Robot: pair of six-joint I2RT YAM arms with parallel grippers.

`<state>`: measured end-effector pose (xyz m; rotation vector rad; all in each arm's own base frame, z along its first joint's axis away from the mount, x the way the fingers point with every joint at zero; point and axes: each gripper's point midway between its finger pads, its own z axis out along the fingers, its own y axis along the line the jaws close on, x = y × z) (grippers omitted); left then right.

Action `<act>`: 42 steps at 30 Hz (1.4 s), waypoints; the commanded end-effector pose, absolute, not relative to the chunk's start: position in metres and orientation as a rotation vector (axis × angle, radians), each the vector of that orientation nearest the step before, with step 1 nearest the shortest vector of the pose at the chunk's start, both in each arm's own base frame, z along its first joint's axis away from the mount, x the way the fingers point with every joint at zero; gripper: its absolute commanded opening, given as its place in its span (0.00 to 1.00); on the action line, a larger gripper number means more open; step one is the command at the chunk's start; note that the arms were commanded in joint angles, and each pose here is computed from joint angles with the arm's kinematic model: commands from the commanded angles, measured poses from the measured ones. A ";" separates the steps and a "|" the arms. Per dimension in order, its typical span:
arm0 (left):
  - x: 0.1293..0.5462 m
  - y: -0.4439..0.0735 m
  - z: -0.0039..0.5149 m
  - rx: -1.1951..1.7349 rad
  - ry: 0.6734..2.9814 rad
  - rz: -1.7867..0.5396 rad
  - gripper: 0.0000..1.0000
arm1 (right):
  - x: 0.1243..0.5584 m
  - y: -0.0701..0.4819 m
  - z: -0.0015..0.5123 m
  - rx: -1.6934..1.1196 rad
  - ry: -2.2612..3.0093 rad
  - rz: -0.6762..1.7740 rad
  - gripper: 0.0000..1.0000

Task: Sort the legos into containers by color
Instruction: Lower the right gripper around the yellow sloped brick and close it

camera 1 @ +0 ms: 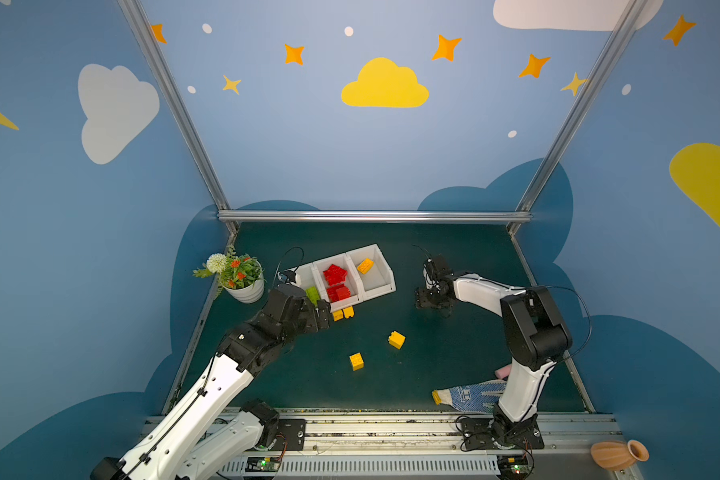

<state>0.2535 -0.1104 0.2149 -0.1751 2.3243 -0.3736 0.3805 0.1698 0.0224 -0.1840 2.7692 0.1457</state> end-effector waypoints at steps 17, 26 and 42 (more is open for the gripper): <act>0.256 -0.112 0.211 -0.197 2.338 -0.415 1.00 | 0.384 0.173 0.018 -0.234 2.776 0.166 0.33; 0.256 -0.111 0.210 -0.201 2.340 -0.405 1.00 | 0.387 0.157 0.013 -0.202 2.791 0.049 0.70; 0.257 -0.110 0.207 -0.203 2.350 -0.394 1.00 | 0.402 0.159 0.017 -0.216 2.769 0.044 0.42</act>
